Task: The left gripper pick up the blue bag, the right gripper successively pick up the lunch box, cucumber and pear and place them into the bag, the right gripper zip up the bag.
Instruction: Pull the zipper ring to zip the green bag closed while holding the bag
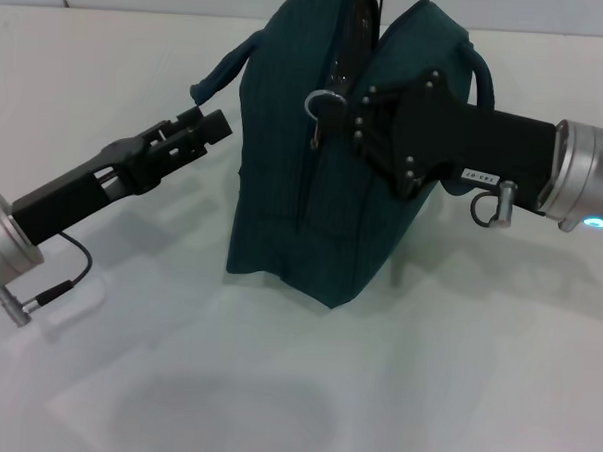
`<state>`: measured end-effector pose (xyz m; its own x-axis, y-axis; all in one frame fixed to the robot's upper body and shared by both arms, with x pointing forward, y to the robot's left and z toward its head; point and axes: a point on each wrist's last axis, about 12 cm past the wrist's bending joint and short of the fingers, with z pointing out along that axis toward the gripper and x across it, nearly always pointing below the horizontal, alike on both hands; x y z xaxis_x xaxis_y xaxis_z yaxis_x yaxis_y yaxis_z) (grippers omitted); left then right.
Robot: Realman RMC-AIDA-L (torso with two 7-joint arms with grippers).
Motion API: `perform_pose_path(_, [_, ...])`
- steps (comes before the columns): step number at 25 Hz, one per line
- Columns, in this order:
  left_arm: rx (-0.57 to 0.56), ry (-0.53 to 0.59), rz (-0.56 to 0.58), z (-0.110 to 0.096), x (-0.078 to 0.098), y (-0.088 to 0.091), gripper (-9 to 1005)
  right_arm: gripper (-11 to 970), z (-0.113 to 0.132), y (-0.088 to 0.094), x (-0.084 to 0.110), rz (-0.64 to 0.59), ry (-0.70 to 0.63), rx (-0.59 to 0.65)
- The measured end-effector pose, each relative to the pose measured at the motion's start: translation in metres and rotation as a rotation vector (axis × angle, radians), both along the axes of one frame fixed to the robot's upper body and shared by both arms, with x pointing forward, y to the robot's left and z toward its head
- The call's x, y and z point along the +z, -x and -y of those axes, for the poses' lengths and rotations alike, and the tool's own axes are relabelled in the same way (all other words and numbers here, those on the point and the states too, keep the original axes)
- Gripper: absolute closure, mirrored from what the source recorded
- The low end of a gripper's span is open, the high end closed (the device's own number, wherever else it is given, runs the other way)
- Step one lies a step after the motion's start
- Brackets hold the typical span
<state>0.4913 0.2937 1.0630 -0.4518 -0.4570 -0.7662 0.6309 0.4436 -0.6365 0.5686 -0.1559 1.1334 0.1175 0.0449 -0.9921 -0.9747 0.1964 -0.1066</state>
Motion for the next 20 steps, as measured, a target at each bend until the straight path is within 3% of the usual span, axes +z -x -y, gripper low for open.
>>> perform_pose_path(20, [-0.067,0.020,0.021,0.0096,0.0054,-0.0018,253,953,-0.0031,0.0027,-0.0036,-0.008,0.016,0.016])
